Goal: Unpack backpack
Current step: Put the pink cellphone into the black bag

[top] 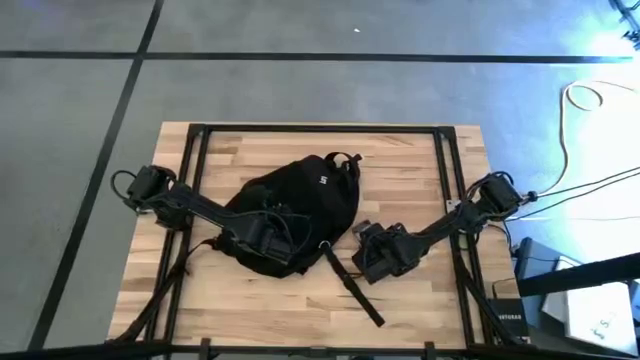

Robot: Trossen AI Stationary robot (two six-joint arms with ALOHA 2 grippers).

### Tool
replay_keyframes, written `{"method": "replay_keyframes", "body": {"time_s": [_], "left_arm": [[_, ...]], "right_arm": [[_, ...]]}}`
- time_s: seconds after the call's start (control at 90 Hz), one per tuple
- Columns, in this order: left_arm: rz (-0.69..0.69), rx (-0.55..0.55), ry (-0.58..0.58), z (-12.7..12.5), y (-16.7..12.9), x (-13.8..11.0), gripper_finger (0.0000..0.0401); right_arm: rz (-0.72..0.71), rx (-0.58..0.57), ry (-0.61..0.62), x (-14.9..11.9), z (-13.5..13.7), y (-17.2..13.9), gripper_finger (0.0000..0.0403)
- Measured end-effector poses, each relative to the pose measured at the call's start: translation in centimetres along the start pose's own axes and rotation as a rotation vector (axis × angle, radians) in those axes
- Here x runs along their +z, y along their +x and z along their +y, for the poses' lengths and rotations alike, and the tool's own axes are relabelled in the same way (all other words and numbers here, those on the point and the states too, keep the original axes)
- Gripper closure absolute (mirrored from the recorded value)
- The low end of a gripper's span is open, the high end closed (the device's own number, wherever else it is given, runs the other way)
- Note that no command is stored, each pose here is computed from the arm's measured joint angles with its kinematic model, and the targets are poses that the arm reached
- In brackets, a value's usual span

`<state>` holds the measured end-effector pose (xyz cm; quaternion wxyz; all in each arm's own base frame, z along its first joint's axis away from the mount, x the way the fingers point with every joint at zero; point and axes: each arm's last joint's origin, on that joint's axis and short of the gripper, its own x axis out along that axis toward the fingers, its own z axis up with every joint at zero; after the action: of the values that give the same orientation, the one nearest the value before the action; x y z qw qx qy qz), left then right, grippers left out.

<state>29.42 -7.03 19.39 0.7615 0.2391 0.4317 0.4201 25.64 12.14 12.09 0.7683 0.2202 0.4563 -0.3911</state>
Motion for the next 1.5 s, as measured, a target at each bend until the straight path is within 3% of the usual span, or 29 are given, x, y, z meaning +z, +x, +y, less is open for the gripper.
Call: {"method": "replay_keyframes", "body": {"time_s": [0.9, 1.1, 1.5], "left_arm": [[0.008, -0.01, -0.002, 0.0, 0.0, 0.0, 0.0121], [0.008, -0.011, 0.0, 0.0, 0.0, 0.0, 0.0121], [0.008, -0.012, -0.002, -0.1, 0.0, 0.0, 0.0121]], "right_arm": [[0.016, -0.018, -0.039, -0.5, -1.0, 0.6, 0.0056], [0.104, -0.011, -0.064, -0.2, -1.0, 0.7, 0.0056], [0.404, 0.047, -0.174, 3.1, -1.0, 1.2, 0.0055]]}}
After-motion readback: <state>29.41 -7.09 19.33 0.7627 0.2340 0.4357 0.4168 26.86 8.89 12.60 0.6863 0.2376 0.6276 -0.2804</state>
